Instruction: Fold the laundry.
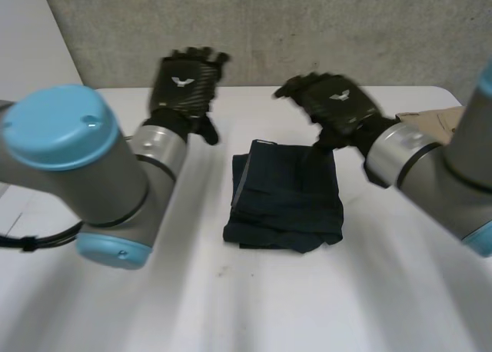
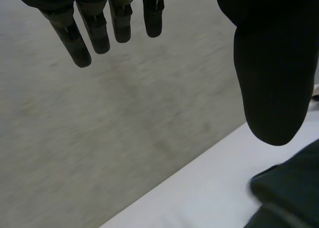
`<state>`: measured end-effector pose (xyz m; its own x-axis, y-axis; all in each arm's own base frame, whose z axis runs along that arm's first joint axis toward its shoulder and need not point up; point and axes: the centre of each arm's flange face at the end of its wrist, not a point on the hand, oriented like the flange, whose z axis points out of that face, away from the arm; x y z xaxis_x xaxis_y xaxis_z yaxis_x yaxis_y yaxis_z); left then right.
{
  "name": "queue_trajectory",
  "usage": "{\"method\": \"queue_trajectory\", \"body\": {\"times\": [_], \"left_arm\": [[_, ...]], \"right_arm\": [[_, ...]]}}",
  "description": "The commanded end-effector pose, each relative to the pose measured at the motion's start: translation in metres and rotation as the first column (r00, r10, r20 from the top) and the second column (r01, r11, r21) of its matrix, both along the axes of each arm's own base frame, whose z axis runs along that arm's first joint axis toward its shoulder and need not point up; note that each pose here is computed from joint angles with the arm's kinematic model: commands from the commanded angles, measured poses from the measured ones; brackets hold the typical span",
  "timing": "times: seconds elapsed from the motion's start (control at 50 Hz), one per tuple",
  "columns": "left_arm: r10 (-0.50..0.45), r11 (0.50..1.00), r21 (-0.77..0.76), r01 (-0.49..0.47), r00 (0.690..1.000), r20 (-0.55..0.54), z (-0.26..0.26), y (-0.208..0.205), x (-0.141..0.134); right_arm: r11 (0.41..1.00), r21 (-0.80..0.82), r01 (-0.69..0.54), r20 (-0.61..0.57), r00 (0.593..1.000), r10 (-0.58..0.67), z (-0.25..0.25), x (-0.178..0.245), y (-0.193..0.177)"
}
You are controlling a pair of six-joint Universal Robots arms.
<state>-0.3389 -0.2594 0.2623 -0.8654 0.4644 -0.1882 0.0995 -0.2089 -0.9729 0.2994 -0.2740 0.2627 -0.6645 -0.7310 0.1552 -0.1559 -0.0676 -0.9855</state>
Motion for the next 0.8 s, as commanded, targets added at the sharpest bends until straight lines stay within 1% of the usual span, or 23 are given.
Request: {"method": "queue_trajectory", "body": {"times": [0.02,0.04,0.12,0.18,0.24,0.32,0.4,0.42,0.44,0.5,0.58,0.64,0.66,0.74,0.8], "left_arm": [[-0.248,0.968,0.056,0.246,0.968,0.031,-0.03,0.013,-0.05],[-0.267,0.961,0.085,0.264,0.963,0.036,-0.04,0.013,-0.057],[-0.282,0.949,0.159,0.272,0.958,0.042,-0.068,0.008,-0.067],[-0.288,0.941,0.201,0.272,0.956,0.058,-0.089,0.004,-0.072],[-0.285,0.938,0.228,0.263,0.956,0.069,-0.101,0.002,-0.073],[-0.27,0.934,0.266,0.239,0.959,0.089,-0.111,-0.003,-0.069],[-0.209,0.938,0.308,0.162,0.969,0.128,-0.119,-0.008,-0.059],[-0.176,0.938,0.325,0.119,0.972,0.153,-0.123,-0.011,-0.052],[-0.165,0.938,0.331,0.103,0.972,0.166,-0.124,-0.012,-0.05],[-0.148,0.94,0.336,0.066,0.963,0.225,-0.131,-0.011,-0.045],[-0.155,0.944,0.326,0.053,0.942,0.296,-0.137,-0.008,-0.042],[-0.161,0.945,0.323,0.052,0.933,0.321,-0.14,-0.005,-0.041],[-0.162,0.945,0.322,0.051,0.931,0.328,-0.141,-0.004,-0.042],[-0.151,0.947,0.32,0.037,0.929,0.339,-0.143,-0.005,-0.041],[-0.131,0.95,0.311,0.014,0.925,0.358,-0.144,-0.008,-0.038]], "right_arm": [[0.977,0.128,0.173,-0.018,0.985,-0.172,-0.004,-0.023,-0.023],[0.971,0.142,0.19,-0.03,0.982,-0.188,-0.009,-0.024,-0.026],[0.951,0.175,0.255,-0.067,0.967,-0.247,-0.025,-0.025,-0.04],[0.941,0.208,0.266,-0.08,0.964,-0.254,-0.04,-0.025,-0.045],[0.935,0.237,0.265,-0.103,0.963,-0.248,-0.055,-0.023,-0.049],[0.927,0.264,0.267,-0.133,0.962,-0.239,-0.074,-0.02,-0.052],[0.92,0.286,0.266,-0.148,0.961,-0.232,-0.085,-0.02,-0.052],[0.919,0.292,0.264,-0.152,0.962,-0.228,-0.088,-0.019,-0.053],[0.919,0.294,0.263,-0.153,0.962,-0.226,-0.089,-0.019,-0.053],[0.918,0.303,0.255,-0.17,0.963,-0.211,-0.097,-0.017,-0.05],[0.924,0.302,0.233,-0.216,0.961,-0.171,-0.113,-0.009,-0.044],[0.931,0.288,0.226,-0.254,0.955,-0.153,-0.124,-0.007,-0.044],[0.933,0.281,0.226,-0.283,0.948,-0.144,-0.132,-0.007,-0.043],[0.941,0.256,0.221,-0.336,0.933,-0.128,-0.141,-0.009,-0.045],[0.944,0.243,0.221,-0.343,0.93,-0.13,-0.139,-0.01,-0.046]]}}
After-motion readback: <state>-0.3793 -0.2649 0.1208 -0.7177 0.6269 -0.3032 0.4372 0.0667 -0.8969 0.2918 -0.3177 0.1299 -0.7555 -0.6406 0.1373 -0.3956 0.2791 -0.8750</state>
